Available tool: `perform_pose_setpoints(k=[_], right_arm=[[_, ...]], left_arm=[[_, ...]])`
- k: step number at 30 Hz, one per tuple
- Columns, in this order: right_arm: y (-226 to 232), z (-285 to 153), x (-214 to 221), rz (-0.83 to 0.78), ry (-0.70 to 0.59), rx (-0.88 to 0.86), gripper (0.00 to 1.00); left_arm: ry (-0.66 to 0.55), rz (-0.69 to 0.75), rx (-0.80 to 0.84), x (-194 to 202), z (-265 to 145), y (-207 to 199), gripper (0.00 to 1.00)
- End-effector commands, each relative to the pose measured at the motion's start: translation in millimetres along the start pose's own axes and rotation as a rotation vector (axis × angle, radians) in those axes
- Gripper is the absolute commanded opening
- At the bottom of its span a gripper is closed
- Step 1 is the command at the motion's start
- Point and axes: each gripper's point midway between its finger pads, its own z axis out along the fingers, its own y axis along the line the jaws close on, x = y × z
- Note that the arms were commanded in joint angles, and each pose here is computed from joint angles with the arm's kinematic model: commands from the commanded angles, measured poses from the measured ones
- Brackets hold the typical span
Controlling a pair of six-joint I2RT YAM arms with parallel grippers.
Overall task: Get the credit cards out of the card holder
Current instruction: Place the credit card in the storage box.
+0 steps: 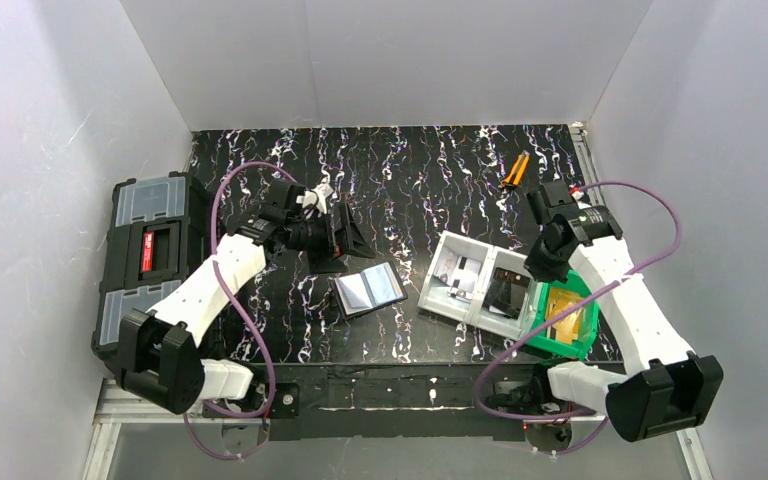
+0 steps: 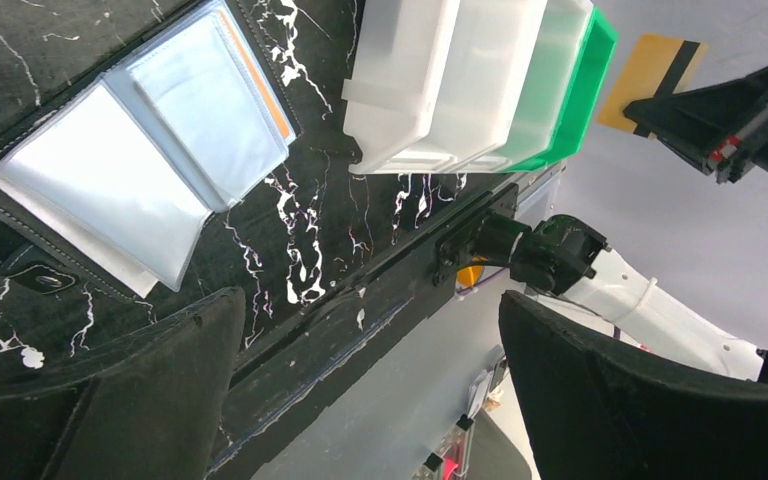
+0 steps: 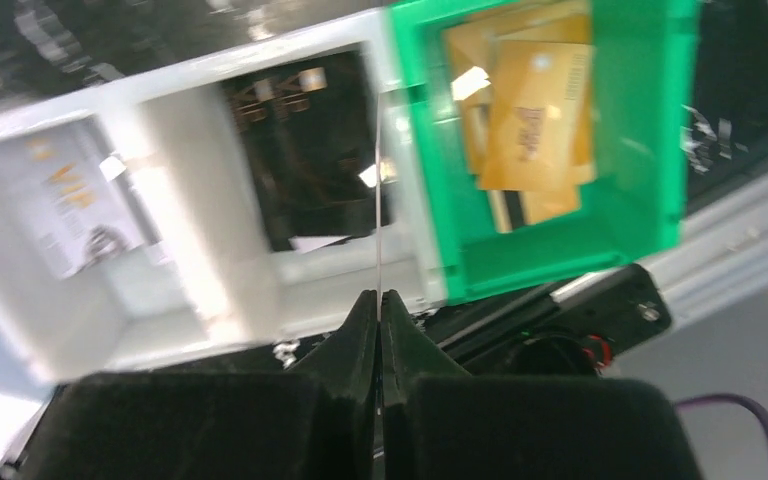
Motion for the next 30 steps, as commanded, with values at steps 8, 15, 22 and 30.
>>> perform_pose_setpoints(k=[8, 15, 22, 30], right_arm=[[-74, 34, 1, 0.04, 0.058, 0.36, 0.01], [-78, 46, 6, 0.025, 0.1, 0.388, 0.01], [-77, 43, 5, 0.027, 0.096, 0.371, 0.45], [-61, 29, -3, 0.024, 0.072, 0.249, 0.98]], left_arm=[[0.02, 0.046, -0.001, 1, 0, -14, 0.98], [0.025, 0.041, -0.009, 3, 2, -13, 0.98], [0.029, 0.036, -0.014, 5, 3, -11, 0.98], [0.032, 0.038, -0.017, 6, 3, -10, 0.98]])
